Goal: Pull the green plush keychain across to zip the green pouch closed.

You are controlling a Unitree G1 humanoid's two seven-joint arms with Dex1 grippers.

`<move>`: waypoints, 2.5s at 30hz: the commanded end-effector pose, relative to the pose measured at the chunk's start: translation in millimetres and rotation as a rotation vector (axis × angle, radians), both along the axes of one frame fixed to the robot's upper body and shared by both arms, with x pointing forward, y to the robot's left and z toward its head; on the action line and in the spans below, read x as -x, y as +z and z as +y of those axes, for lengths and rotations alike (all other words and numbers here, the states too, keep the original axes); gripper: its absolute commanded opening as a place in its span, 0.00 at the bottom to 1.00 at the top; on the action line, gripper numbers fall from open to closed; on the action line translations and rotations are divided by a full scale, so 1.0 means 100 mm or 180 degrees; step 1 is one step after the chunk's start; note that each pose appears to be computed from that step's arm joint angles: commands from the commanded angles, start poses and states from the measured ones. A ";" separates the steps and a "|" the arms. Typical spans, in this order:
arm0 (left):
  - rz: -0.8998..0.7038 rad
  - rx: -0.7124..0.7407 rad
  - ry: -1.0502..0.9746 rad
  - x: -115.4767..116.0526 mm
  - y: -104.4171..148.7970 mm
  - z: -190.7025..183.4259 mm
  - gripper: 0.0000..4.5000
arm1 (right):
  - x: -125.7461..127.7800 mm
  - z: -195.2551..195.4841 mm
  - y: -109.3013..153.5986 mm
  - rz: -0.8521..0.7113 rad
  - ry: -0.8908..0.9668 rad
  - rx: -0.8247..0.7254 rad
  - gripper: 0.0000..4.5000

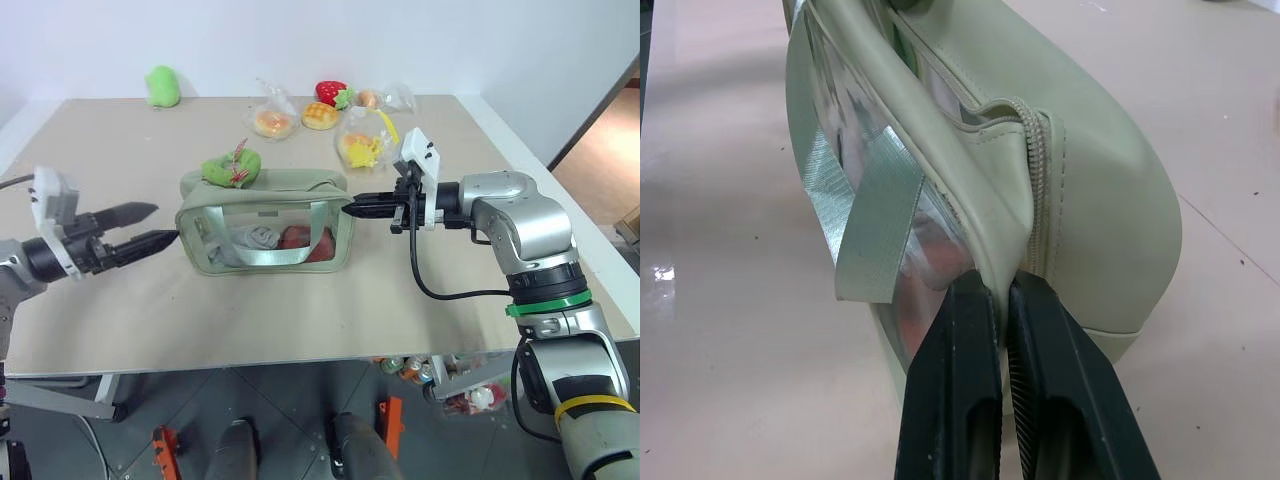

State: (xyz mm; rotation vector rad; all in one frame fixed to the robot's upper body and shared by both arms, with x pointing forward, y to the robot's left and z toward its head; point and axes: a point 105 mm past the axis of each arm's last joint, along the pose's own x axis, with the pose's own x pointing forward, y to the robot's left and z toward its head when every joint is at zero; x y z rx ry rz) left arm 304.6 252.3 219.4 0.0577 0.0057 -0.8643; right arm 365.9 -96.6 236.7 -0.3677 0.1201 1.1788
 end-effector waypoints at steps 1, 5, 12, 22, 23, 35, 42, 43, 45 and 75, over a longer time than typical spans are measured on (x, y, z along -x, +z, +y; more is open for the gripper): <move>-0.0058 -0.0021 -0.0032 -0.02 -0.01 -0.05 0.91 | 0.03 0.03 0.13 -0.0146 0.0057 -0.0024 0.00; -0.0060 0.0096 -0.0072 -0.08 0.00 -0.12 0.91 | 0.04 0.02 0.12 -0.0143 0.0051 -0.0017 0.00; -0.0058 0.0226 -0.0184 -0.12 0.02 -0.23 0.52 | 0.04 0.00 0.11 -0.0132 0.0029 -0.0011 0.00; -0.0010 0.0331 -0.0249 -0.09 0.03 -0.23 0.00 | 0.04 0.00 0.11 -0.0123 0.0015 -0.0022 0.00; -0.0024 0.0289 -0.0225 -0.09 0.02 -0.23 0.00 | 0.04 0.00 0.10 -0.0122 0.0014 -0.0022 0.00; -0.0118 0.0119 -0.0141 -0.11 -0.06 -0.22 0.00 | 0.11 -0.03 0.26 -0.0091 0.0097 -0.0186 0.61; -0.0136 0.0129 -0.0152 -0.11 -0.05 -0.23 0.00 | 0.08 -0.24 0.91 -0.0764 0.0036 -0.0464 0.69; -0.0136 0.0129 -0.0153 -0.11 -0.06 -0.23 0.00 | 0.06 -0.25 0.96 -0.0865 -0.0005 -0.0442 0.69; -0.0143 0.0129 -0.0150 -0.11 -0.06 -0.23 0.00 | -0.07 -0.18 1.11 -0.1163 -0.0177 -0.0340 0.69; -0.0212 0.0183 -0.0053 -0.06 -0.08 -0.22 0.00 | 0.10 1.21 0.80 -0.3380 0.1271 0.1055 0.69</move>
